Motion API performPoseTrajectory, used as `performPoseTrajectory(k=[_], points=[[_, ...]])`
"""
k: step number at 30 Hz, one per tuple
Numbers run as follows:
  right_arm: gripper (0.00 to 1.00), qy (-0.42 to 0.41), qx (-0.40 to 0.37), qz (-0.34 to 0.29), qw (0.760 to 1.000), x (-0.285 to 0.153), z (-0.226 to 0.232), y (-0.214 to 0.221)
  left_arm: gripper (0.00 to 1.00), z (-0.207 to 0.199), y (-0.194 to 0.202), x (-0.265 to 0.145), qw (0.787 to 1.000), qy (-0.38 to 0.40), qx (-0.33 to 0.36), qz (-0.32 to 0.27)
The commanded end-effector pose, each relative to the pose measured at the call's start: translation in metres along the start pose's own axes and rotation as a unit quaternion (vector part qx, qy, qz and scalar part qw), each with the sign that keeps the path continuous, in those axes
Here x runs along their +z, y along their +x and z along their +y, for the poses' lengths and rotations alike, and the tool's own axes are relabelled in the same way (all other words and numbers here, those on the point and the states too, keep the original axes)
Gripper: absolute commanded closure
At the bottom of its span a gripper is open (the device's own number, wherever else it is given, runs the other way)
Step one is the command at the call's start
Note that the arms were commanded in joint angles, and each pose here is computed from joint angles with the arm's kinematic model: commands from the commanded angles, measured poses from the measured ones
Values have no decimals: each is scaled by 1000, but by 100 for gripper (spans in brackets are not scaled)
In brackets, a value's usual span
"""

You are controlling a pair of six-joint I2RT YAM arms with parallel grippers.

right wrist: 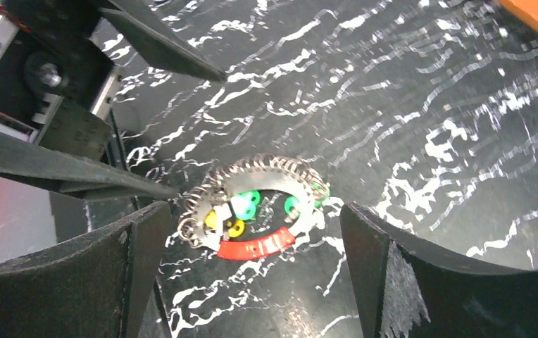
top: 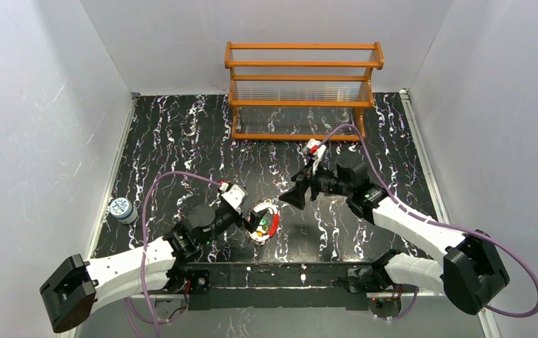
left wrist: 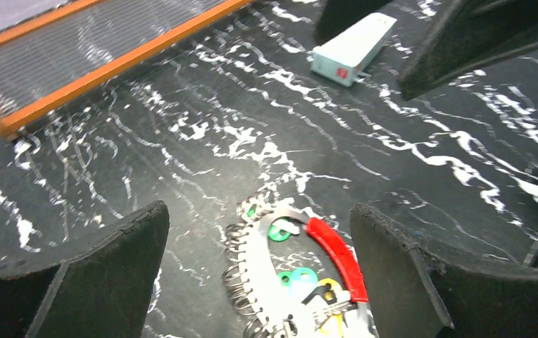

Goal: Put the keys on the keyring

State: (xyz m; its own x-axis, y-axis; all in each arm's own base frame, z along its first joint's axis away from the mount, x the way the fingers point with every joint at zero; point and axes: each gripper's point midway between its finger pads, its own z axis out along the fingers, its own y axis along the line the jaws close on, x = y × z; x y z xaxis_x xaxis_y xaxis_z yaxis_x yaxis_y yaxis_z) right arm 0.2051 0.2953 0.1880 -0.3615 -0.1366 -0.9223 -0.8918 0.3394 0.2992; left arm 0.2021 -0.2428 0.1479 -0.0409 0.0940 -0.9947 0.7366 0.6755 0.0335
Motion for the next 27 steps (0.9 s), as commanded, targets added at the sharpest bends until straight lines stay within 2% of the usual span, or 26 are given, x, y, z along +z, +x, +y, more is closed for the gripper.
performPoseTrajectory(k=[1, 4, 8, 12, 16, 21, 25, 27], points=[[1, 52, 59, -43, 996, -5, -34, 0, 2, 35, 7, 3, 996, -83, -4, 39], [1, 126, 93, -59, 986, -16, -73, 10, 2, 59, 13, 2, 992, -115, -9, 56], [1, 246, 104, -75, 961, -40, -123, 22, 2, 107, 20, -9, 981, -175, -41, 68], [1, 366, 68, -87, 924, -72, -158, 26, 2, 157, 33, -29, 964, -244, -59, 87], [1, 451, 24, -105, 886, -109, -173, 25, 2, 197, 54, -51, 939, -316, -53, 126], [1, 516, -8, -127, 847, -138, -184, 35, 2, 228, 88, -69, 911, -381, -73, 140], [1, 533, -24, -141, 834, -143, -191, 34, 2, 233, 97, -62, 920, -371, -70, 101], [1, 552, -29, -152, 819, -148, -198, 29, 2, 240, 101, -57, 921, -371, -69, 97]])
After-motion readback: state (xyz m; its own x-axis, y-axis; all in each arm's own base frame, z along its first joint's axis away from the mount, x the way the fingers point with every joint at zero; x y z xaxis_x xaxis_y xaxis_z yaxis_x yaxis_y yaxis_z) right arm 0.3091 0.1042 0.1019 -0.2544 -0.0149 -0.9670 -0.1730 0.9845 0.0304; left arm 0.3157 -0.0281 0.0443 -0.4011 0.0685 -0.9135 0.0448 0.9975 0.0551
